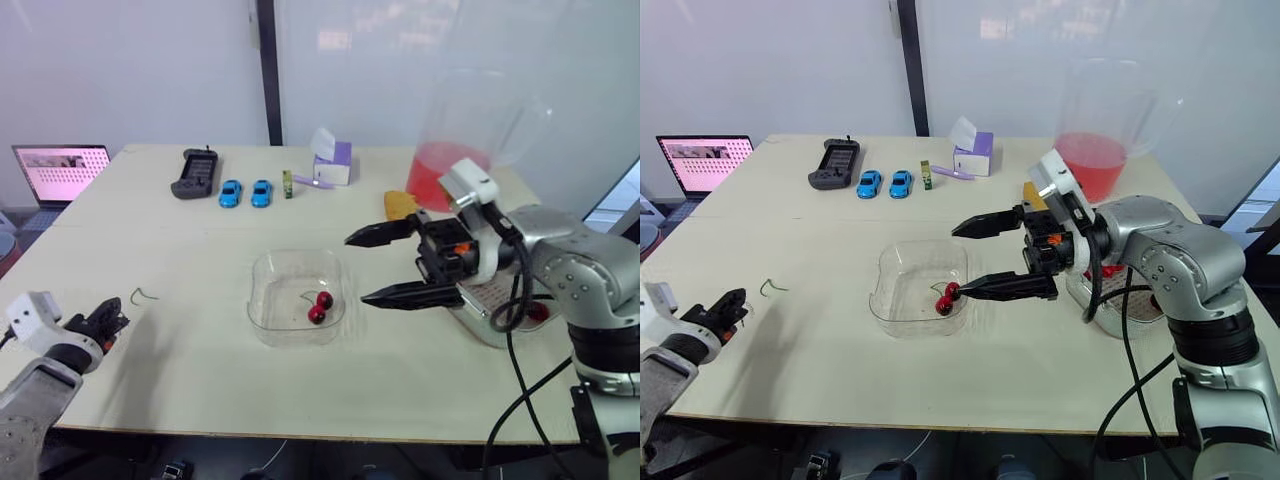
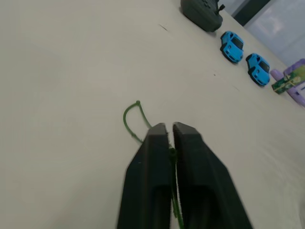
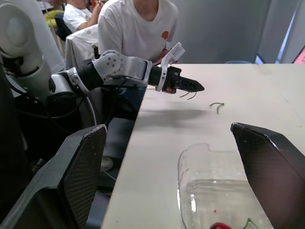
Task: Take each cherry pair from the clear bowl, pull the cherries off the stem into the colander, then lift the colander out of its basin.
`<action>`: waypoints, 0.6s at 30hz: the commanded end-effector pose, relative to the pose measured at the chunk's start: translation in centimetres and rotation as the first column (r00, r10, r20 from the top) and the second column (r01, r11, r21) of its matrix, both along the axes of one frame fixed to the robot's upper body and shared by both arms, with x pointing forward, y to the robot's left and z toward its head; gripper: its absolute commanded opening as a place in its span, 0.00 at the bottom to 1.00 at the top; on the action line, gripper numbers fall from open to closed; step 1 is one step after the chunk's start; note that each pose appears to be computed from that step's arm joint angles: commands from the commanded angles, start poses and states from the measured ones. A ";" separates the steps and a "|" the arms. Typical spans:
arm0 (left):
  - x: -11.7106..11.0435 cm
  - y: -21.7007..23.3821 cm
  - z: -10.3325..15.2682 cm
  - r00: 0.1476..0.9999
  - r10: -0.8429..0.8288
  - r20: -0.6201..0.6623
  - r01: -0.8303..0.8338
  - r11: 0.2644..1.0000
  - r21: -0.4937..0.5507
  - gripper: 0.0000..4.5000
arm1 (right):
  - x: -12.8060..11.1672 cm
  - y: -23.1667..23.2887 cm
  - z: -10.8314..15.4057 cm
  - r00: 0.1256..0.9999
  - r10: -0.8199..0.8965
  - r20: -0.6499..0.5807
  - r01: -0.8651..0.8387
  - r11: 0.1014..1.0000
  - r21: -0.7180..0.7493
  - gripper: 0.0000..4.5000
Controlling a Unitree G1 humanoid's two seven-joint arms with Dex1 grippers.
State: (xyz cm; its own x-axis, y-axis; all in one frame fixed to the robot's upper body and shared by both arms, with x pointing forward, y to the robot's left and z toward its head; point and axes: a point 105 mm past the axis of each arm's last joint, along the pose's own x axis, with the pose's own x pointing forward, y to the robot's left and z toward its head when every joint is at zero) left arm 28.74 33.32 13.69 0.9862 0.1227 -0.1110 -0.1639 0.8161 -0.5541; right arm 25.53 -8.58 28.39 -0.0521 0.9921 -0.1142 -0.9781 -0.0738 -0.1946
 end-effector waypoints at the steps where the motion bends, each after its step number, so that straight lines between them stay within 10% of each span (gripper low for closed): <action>1: 0.7 0.2 1.3 0.998 0.008 0.058 -0.009 1.000 0.015 0.38 | 0.2 0.1 0.5 0.999 -0.031 0.040 0.030 1.000 0.007 1.00; 6: 0.8 -1.3 3.5 0.980 -0.063 0.188 0.071 0.997 -0.038 0.97 | 0.7 -0.3 0.5 0.997 -0.075 0.026 0.075 0.997 0.023 1.00; 18: -1.8 -5.6 10.8 0.800 -0.271 0.535 0.350 0.936 -0.049 0.99 | 1.4 -1.2 -0.2 0.993 -0.117 -0.026 0.117 0.993 -0.007 1.00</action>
